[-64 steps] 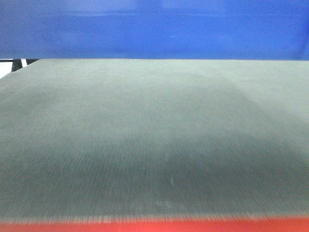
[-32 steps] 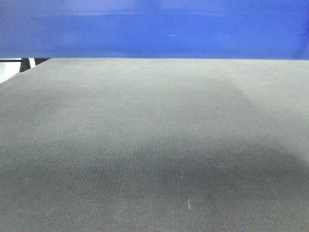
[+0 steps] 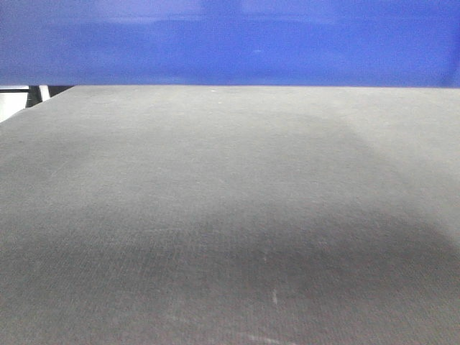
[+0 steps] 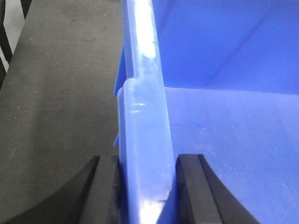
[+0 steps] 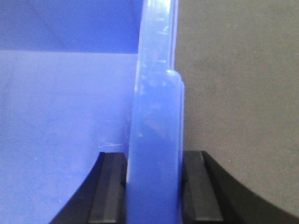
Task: Move blue bin to conveyor side
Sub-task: 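Move the held bin over the dark conveyor belt with both grippers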
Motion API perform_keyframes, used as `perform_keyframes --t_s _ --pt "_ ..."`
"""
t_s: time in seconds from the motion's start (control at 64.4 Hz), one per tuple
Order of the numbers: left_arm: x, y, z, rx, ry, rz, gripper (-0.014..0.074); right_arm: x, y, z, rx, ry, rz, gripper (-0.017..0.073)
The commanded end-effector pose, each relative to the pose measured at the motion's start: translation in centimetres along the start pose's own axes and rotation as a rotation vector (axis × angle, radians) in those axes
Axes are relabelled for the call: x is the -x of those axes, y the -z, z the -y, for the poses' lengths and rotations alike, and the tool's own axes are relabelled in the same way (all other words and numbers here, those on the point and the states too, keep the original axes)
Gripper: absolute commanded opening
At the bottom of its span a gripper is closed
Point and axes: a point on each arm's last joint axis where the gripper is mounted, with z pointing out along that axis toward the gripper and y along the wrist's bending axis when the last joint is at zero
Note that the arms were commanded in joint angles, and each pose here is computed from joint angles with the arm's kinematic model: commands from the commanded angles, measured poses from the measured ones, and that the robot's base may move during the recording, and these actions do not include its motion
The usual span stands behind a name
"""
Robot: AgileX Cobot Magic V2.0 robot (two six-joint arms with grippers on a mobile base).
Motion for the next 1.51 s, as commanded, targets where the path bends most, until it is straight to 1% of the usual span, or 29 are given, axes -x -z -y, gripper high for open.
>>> perform_keyframes --t_s 0.0,0.963,1.18,1.305,1.491 --pt "1.2 1.1 0.0 0.018 -0.029 0.148 -0.002 0.7 1.2 0.6 -0.055 0.031 0.119 -0.0081" --pt "1.2 1.1 0.0 0.018 -0.029 0.148 -0.002 0.7 1.2 0.6 -0.055 0.031 0.119 -0.0081" --pt "1.3 1.1 0.0 0.014 -0.028 0.158 -0.002 1.3 1.2 0.5 -0.045 0.033 0.182 -0.0081" --pt "1.8 0.0 -0.1 0.015 -0.024 0.162 -0.002 1.8 0.2 0.4 -0.046 0.034 0.17 -0.0081" --pt "2.5 -3.7 -0.5 0.025 -0.014 0.111 -0.002 2.9 -3.5 0.3 -0.052 0.037 0.119 -0.0081"
